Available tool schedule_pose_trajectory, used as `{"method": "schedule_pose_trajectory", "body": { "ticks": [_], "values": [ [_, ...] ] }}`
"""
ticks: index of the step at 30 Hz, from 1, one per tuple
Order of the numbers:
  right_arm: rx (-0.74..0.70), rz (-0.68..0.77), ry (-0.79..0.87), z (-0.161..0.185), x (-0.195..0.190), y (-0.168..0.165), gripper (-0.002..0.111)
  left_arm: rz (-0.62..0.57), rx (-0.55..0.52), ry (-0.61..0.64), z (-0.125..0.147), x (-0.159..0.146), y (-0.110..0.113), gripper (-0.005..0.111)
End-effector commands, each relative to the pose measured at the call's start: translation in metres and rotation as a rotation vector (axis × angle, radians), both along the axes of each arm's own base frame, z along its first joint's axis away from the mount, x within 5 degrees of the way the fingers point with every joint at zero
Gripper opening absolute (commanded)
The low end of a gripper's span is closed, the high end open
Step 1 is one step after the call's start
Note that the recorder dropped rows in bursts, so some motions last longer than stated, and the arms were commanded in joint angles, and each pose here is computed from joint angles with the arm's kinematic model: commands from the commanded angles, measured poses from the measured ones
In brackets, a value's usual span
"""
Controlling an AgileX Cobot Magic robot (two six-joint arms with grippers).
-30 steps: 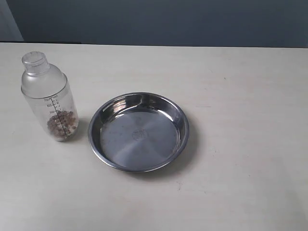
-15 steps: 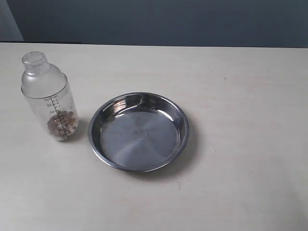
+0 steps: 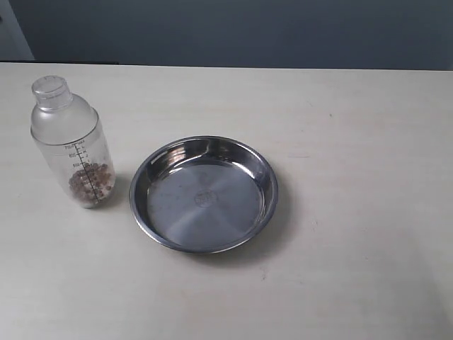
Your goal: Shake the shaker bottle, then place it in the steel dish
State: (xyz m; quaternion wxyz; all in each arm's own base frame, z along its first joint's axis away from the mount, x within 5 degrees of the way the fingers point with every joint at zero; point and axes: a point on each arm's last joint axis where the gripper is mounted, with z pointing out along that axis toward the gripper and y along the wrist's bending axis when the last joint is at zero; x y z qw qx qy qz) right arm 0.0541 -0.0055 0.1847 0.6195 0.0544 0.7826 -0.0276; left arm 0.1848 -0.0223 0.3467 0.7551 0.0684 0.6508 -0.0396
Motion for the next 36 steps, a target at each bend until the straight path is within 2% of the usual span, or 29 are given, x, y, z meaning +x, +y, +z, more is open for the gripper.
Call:
{"method": "schedule_pose_trajectory", "body": {
  "ticks": [1, 3, 4, 9, 12, 19, 25, 30, 36],
  "values": [
    [-0.003, -0.004, -0.016, 0.001, 0.000, 0.000, -0.001, -0.094, -0.020, -0.054, -0.018, -0.003, -0.009, 0.009],
    [-0.003, -0.004, -0.016, 0.001, 0.000, 0.000, -0.001, -0.087, -0.016, -0.037, -0.034, -0.002, -0.008, 0.023],
    [-0.003, -0.004, -0.016, 0.001, 0.000, 0.000, -0.001, -0.080, -0.004, -0.014, -0.045, 0.001, -0.006, 0.034],
    [-0.003, -0.004, -0.016, 0.001, 0.000, 0.000, -0.001, -0.037, -0.040, 0.003, -0.074, 0.013, 0.005, 0.104],
    [-0.003, -0.004, -0.016, 0.001, 0.000, 0.000, -0.001, -0.075, -0.021, 0.025, -0.091, 0.020, 0.002, 0.105],
    [-0.003, -0.004, -0.016, 0.001, 0.000, 0.000, -0.001, -0.131, -0.063, 0.065, -0.131, 0.045, 0.000, 0.105],
    [-0.003, -0.004, -0.016, 0.001, 0.000, 0.000, -0.001, -0.111, -0.046, 0.156, -0.168, 0.059, 0.004, 0.105],
    [-0.003, -0.004, -0.016, 0.001, 0.000, 0.000, -0.001, -0.069, -0.051, 0.330, -0.213, 0.065, 0.014, 0.105],
    [-0.003, -0.004, -0.016, 0.001, 0.000, 0.000, -0.001, -0.112, -0.034, 0.411, -0.241, 0.080, 0.011, 0.105]
  ]
}}
